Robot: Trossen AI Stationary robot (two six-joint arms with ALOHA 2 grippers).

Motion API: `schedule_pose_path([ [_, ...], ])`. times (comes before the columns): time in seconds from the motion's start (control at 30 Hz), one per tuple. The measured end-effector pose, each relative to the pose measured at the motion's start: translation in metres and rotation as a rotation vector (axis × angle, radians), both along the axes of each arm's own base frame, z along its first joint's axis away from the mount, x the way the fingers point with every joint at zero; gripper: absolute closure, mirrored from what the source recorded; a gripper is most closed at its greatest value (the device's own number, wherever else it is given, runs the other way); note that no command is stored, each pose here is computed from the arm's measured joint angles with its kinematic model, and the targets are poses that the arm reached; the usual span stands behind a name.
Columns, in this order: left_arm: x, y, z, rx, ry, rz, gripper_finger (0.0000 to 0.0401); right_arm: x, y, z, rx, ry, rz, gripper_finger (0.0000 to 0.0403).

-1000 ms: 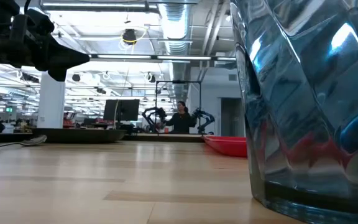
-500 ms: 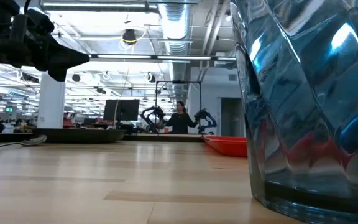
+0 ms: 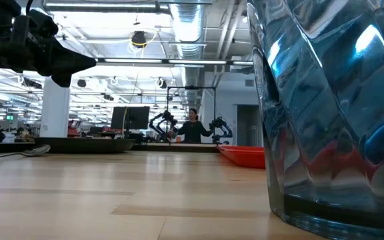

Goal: Pick and place plate/cup/fork/spoon on tray

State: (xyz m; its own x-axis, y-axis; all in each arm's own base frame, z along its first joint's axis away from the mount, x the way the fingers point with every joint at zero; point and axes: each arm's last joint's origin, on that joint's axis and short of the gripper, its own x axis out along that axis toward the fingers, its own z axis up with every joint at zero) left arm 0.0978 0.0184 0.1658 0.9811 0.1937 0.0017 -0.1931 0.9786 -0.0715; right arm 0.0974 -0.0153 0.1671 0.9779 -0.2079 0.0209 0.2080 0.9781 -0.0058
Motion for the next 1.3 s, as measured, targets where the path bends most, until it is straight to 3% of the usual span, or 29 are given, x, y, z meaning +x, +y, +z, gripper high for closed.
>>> schedule_pose_path([
  [0.2,0.0,0.0,0.001,-0.008,-0.016,0.0,0.0401,0.0,0.0,0.0,0.0,0.0,0.0,0.0365],
  [0.6,0.0,0.0,0.0,-0.156,-0.035,-0.001,0.0401,0.0,0.0,0.0,0.0,0.0,0.0,0.0365],
  [0.73,-0.001,0.003,0.008,-0.109,-0.114,0.09,0.0401,0.0,0.0,0.0,0.0,0.0,0.0,0.0365],
  [0.83,-0.001,0.001,0.014,-0.116,-0.152,0.021,0.0401,0.0,0.0,0.0,0.0,0.0,0.0,0.0365],
  [1.03,0.004,0.002,0.036,-0.165,-0.132,0.01,0.0401,0.0,0.0,0.0,0.0,0.0,0.0,0.0365],
  [1.3,0.034,0.007,0.055,-0.238,0.031,0.0,0.0401,0.0,0.0,0.0,0.0,0.0,0.0,0.0365],
])
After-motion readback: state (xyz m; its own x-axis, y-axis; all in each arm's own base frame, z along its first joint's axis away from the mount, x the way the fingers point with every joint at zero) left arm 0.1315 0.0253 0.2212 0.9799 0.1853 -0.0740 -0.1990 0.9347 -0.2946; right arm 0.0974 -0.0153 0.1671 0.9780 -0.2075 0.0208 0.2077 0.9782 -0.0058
